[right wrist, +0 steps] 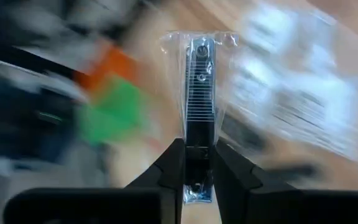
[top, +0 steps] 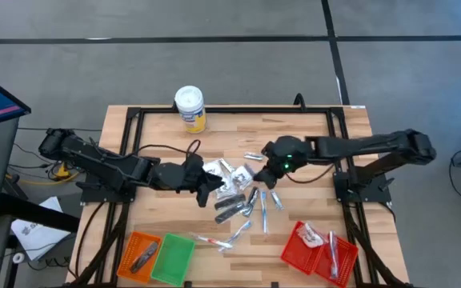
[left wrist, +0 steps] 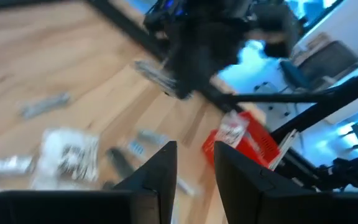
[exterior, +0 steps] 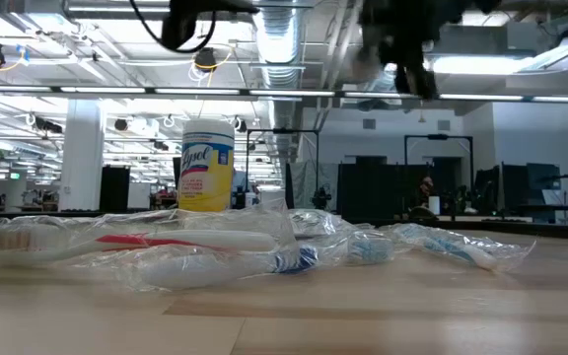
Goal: Pick & Place Travel size toiletries
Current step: Put the nail cutter into the green basket
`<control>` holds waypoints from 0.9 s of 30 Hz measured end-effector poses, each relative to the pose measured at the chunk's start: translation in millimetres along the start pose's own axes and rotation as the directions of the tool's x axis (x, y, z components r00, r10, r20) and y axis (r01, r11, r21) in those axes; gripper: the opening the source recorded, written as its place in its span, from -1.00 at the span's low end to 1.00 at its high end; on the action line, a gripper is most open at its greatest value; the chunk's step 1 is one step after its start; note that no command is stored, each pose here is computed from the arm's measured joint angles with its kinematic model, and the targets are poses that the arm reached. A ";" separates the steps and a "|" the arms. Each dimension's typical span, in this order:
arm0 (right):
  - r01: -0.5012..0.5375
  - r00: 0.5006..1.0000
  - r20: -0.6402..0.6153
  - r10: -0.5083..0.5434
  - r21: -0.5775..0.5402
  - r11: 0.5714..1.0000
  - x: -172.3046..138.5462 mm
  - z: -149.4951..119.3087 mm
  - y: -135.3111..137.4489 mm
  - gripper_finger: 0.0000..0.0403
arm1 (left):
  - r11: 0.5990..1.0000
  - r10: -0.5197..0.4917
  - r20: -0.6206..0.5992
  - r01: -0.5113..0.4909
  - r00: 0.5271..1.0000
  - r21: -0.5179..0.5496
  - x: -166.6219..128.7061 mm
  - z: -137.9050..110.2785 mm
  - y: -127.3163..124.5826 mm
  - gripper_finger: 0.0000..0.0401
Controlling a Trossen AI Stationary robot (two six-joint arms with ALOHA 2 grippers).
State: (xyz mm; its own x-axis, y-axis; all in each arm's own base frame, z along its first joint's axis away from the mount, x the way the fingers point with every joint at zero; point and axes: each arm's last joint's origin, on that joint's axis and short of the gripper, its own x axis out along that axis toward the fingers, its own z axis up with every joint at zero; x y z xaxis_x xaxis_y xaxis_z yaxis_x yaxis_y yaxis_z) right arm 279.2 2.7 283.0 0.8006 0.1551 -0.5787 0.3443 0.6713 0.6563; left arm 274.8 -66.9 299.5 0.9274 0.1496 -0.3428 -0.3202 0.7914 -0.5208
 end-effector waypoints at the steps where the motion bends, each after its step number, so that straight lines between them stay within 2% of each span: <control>1: -0.058 0.997 0.054 0.058 0.006 0.998 -4.7 3.0 8.0 -0.72 | 1.000 -0.016 0.019 0.016 1.000 0.016 0.0 2.0 -1.6 -0.51; 5: -0.228 0.947 0.232 0.221 0.007 0.974 -16.2 13.4 30.8 -0.73 | 0.995 -0.089 0.103 0.083 0.991 0.059 -0.9 10.6 -9.1 -0.51; 9: -0.328 0.900 0.308 0.309 0.010 0.945 -18.5 16.5 43.2 -0.75 | 0.987 -0.153 0.185 0.141 0.971 0.079 -3.0 19.1 -15.7 -0.51; 13: -0.324 0.881 0.362 0.303 -0.003 0.946 -19.4 15.0 48.2 -0.73 | 0.985 -0.171 0.236 0.158 0.957 0.071 -2.8 26.3 -15.6 -0.50; 16: -0.313 0.871 0.393 0.294 -0.017 0.950 -19.9 14.7 50.1 -0.73 | 0.984 -0.176 0.235 0.181 0.956 0.004 -0.4 30.6 -11.4 -0.44; 19: -0.322 0.859 0.413 0.302 -0.021 0.946 -20.7 14.0 53.1 -0.73 | 0.970 -0.210 0.213 0.231 0.954 -0.080 2.5 35.4 -6.4 -0.32; 23: -0.325 0.846 0.437 0.306 -0.033 0.945 -21.6 12.7 56.6 -0.73 | 0.958 -0.206 0.231 0.244 0.951 -0.150 4.8 41.8 -0.8 -0.12; 27: -0.313 0.844 0.448 0.295 -0.036 0.949 -21.6 12.7 56.5 -0.73 | 0.946 -0.225 0.298 0.281 0.928 -0.163 4.2 51.2 0.2 0.07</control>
State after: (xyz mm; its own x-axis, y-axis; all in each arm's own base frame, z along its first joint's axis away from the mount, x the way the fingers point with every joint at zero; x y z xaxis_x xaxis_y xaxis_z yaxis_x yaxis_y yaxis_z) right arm 287.6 28.0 338.8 0.9970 0.0040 -0.0775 0.0587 0.6149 0.7864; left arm 288.5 -35.8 338.0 0.9900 0.1376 0.0322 -0.0732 0.6941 -0.7162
